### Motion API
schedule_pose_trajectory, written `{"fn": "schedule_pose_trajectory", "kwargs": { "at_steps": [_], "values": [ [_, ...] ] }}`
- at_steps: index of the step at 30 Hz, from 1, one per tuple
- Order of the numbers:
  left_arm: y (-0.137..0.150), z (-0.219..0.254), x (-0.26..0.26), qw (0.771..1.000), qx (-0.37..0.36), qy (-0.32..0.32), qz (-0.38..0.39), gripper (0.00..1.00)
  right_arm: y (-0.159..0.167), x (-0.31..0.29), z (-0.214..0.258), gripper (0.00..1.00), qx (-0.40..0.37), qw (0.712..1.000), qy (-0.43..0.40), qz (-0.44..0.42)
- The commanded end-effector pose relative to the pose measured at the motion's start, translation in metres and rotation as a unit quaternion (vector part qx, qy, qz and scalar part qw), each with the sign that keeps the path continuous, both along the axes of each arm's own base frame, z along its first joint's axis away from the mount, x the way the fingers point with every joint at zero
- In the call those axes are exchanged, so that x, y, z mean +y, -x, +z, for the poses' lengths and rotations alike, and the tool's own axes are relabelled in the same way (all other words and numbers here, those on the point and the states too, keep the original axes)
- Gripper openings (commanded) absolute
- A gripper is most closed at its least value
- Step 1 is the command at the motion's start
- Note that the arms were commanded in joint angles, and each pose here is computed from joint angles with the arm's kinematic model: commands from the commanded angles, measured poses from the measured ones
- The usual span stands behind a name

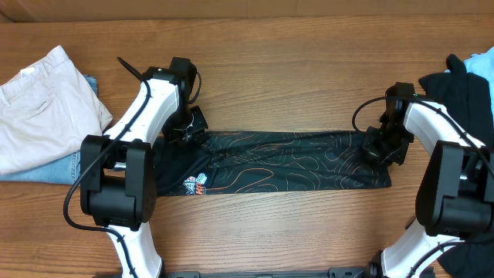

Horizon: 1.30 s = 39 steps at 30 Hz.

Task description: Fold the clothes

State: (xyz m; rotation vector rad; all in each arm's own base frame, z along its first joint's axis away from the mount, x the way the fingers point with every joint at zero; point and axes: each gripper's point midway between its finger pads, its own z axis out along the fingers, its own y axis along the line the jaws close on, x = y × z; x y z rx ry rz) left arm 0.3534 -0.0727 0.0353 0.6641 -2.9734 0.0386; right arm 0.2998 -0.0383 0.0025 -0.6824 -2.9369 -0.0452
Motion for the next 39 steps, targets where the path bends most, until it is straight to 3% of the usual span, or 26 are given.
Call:
{"fn": "schedule_pose_trajectory", "kwargs": {
  "at_steps": [1,5,8,16,17,21,32,39],
  "values": [
    [0.003,-0.006,0.006,1.0,0.008,-0.01,0.004,0.21,0.004,0.001,0.001,0.2,0.0,1.0,-0.001,0.0],
    [0.005,-0.008,0.006,1.0,0.012,-0.011,0.003,0.17,0.004,0.001,0.001,0.2,0.001,1.0,-0.001,0.0],
    [0.007,-0.009,0.007,1.0,0.014,-0.012,0.003,0.3,0.004,0.001,0.001,0.2,0.001,1.0,-0.001,0.0],
    [0.007,-0.011,0.007,1.0,0.014,-0.012,0.003,0.35,0.004,0.001,0.001,0.2,0.0,1.0,-0.001,0.0],
    [0.008,-0.011,0.007,1.0,0.015,-0.012,0.003,0.32,0.004,0.001,0.001,0.2,0.0,1.0,-0.001,0.0],
    [0.01,-0.012,0.007,1.0,0.018,-0.011,-0.003,0.04,0.004,0.001,0.001,0.2,0.0,1.0,-0.001,0.0],
    [0.002,0.018,-0.012,0.995,-0.024,0.019,-0.098,0.04,0.004,0.001,0.001,0.2,0.0,1.0,-0.001,0.0],
    [0.007,0.042,-0.048,0.98,-0.064,0.028,-0.187,0.04,0.004,0.001,0.001,0.2,0.0,1.0,-0.001,0.0]
  ]
}}
